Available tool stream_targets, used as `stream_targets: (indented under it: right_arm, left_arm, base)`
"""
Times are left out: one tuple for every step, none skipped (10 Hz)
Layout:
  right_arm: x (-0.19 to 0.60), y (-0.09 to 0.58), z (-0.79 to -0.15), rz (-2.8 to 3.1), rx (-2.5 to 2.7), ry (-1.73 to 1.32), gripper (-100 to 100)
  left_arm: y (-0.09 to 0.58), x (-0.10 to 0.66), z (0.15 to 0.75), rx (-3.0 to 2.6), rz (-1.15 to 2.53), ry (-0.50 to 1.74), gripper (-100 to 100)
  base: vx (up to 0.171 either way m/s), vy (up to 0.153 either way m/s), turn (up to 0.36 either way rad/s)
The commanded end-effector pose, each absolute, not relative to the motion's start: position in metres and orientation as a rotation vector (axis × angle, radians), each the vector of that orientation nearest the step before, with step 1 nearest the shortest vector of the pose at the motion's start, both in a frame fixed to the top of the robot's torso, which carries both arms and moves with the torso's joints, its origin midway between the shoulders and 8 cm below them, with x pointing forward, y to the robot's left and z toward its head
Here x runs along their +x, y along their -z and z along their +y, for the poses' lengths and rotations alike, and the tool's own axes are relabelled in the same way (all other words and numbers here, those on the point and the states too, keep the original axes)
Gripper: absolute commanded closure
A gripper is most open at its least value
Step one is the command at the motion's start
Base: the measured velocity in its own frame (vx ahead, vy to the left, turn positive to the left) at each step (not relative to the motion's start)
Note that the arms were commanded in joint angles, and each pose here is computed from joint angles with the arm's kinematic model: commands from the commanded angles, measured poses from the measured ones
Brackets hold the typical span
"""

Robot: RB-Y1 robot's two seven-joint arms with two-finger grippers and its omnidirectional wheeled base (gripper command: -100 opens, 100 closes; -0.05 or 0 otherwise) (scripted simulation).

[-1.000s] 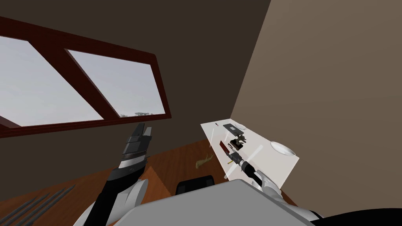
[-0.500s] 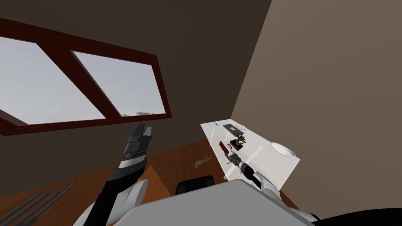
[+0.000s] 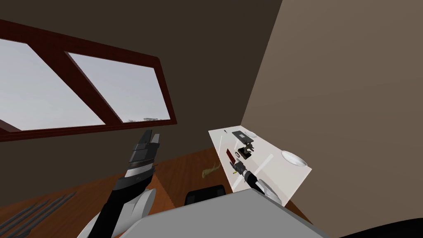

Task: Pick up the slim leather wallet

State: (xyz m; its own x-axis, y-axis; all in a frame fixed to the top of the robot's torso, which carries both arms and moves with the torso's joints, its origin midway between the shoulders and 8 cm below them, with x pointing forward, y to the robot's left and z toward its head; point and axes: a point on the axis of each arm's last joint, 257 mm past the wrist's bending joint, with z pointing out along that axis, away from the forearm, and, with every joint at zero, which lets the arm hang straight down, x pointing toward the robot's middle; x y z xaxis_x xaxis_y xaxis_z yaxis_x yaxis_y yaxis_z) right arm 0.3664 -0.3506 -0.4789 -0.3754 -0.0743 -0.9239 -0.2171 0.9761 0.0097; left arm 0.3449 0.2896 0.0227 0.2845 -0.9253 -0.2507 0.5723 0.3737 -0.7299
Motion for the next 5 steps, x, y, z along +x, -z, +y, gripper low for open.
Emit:
stream_targets:
  right_arm:
    - [0.369,0.485,-0.323,1.961,-0.232,-0.151,-100]
    - [0.371,0.488,-0.314,1.964,-0.206,-0.155,-100]
    - [0.373,0.487,-0.295,1.963,-0.220,-0.153,-100]
    - [0.376,0.486,-0.289,1.960,-0.206,-0.153,-100]
    - [0.374,0.488,-0.270,1.966,-0.215,-0.157,-100]
  left_arm:
    - [-0.023,0.345,0.290,-0.571,0.734,1.077,0]
    - [-0.023,0.345,0.290,-0.571,0.734,1.077,0]
    - [-0.023,0.345,0.290,-0.571,0.734,1.077,0]
    - [-0.023,0.345,0.290,-0.571,0.734,1.077,0]
    - [-0.023,0.345,0.290,-0.571,0.734,1.077,0]
  base:
    - [-0.037,-0.147,-0.003]
    - [-0.029,-0.124,0.010]
    - [-0.002,-0.137,-0.005]
    - [-0.009,-0.121,0.009]
    - [-0.016,-0.144,-0.005]
